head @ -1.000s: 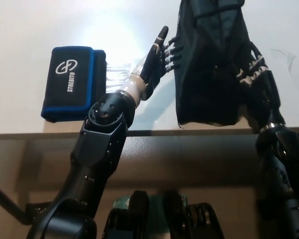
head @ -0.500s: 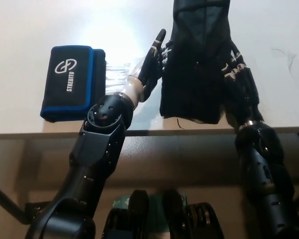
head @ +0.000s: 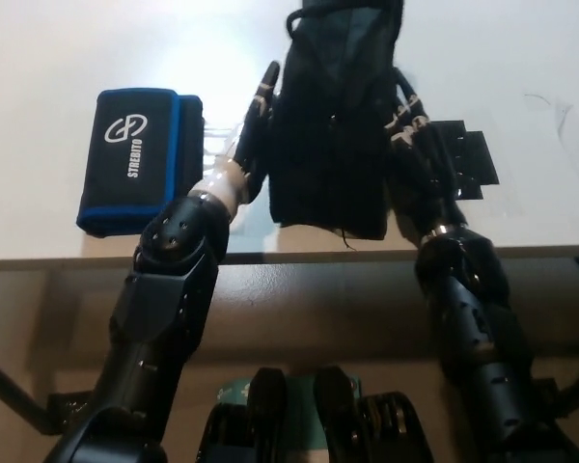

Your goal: Use both hands to pick up the lunch bag on the right hand side and smoothly move it near the note book on the left hand side

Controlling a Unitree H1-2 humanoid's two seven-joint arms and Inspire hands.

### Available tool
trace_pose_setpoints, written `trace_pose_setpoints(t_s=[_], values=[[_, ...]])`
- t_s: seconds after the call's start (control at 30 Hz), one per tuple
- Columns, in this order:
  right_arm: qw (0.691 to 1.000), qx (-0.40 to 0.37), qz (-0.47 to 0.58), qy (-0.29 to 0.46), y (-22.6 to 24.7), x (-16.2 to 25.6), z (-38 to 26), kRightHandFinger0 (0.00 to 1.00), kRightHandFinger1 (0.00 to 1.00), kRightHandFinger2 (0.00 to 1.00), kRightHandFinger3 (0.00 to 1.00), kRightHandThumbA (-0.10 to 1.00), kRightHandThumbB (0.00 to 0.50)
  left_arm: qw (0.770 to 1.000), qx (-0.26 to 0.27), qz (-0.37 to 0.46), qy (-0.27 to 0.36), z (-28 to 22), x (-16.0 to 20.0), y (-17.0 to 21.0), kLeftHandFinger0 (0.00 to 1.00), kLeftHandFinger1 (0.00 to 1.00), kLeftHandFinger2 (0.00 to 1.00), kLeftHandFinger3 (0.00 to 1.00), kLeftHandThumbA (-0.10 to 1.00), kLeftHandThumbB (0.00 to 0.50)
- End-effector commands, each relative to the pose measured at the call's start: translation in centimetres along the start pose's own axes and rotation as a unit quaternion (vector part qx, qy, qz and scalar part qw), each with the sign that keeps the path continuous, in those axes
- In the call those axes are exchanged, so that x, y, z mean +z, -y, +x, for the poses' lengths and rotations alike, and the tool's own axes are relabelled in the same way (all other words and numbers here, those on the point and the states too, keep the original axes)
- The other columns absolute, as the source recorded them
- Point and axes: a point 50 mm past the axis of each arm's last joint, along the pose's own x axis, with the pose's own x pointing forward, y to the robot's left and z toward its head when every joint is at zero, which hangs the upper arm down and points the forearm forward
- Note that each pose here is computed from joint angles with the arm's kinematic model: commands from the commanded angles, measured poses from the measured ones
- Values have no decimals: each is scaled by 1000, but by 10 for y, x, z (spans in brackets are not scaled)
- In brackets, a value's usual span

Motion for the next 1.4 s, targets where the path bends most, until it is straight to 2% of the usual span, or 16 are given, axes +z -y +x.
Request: trace_pose_setpoints(t_s=[0.0,0.1,0.2,0.23,0.4,0.47,0.63,0.8,1.03,1.07,1.13,1.17,1.23,1.27,1.3,1.37], values=[[996,91,5,9,-57,2,30,1000,1000,1000,1000,1000,356,997,-27,4,76,6,34,11,1000,1000,1000,1000,1000,387],[995,96,15,-2,-68,-7,34,1000,1000,1000,1000,1000,349,996,-10,25,83,-4,33,-1,1000,1000,1000,1000,1000,394],[995,98,16,-6,-74,-12,36,1000,1000,1000,1000,1000,353,996,-6,29,85,-10,33,-8,1000,1000,1000,1000,1000,422],[995,100,16,-8,-80,-14,37,1000,1000,1000,1000,1000,357,995,-2,29,91,-14,33,-12,1000,1000,1000,1000,1000,405],[993,114,23,-18,-98,-19,42,1000,1000,1000,1000,1000,366,992,42,63,101,-29,37,-29,1000,1000,1000,1000,1000,394],[993,116,24,-24,-105,-23,43,1000,1000,1000,1000,1000,363,991,52,63,109,-33,38,-34,1000,1000,1000,1000,1000,355],[991,128,33,-33,-124,-31,45,1000,1000,1000,1000,1000,350,989,69,64,118,-45,42,-46,1000,1000,1000,1000,1000,357],[988,145,29,-39,-143,-34,49,1000,1000,1000,1000,1000,346,986,86,60,132,-51,46,-54,1000,1000,1000,1000,1000,328],[990,137,16,-40,-142,-38,47,1000,1000,1000,1000,1000,343,986,96,53,127,-57,45,-63,1000,1000,1000,1000,1000,325],[991,130,-3,-33,-138,-36,47,1000,1000,1000,1000,1000,353,986,96,59,125,-58,46,-65,1000,1000,1000,1000,1000,326],[984,106,-141,5,-126,-29,46,1000,1000,1000,1000,1000,387,983,94,104,122,-59,47,-71,1000,1000,1000,1000,1000,362],[982,103,-161,12,-125,-28,46,1000,1000,1000,1000,1000,388,982,94,111,121,-59,48,-71,1000,1000,1000,1000,1000,364],[955,77,-282,44,-111,-17,44,1000,1000,1000,1000,1000,312,978,75,154,118,-61,51,-77,1000,1000,1000,1000,1000,386],[951,67,-296,52,-106,-13,45,1000,1000,1000,1000,1000,289,976,73,169,118,-61,54,-79,1000,1000,1000,1000,1000,391],[954,56,-288,58,-98,-7,45,1000,1000,1000,1000,1000,268,972,74,197,107,-63,56,-84,1000,1000,1000,1000,1000,425],[951,39,-297,74,-84,3,43,1000,1000,1000,1000,1000,306,960,77,249,98,-68,60,-94,1000,1000,1000,1000,1000,413]])
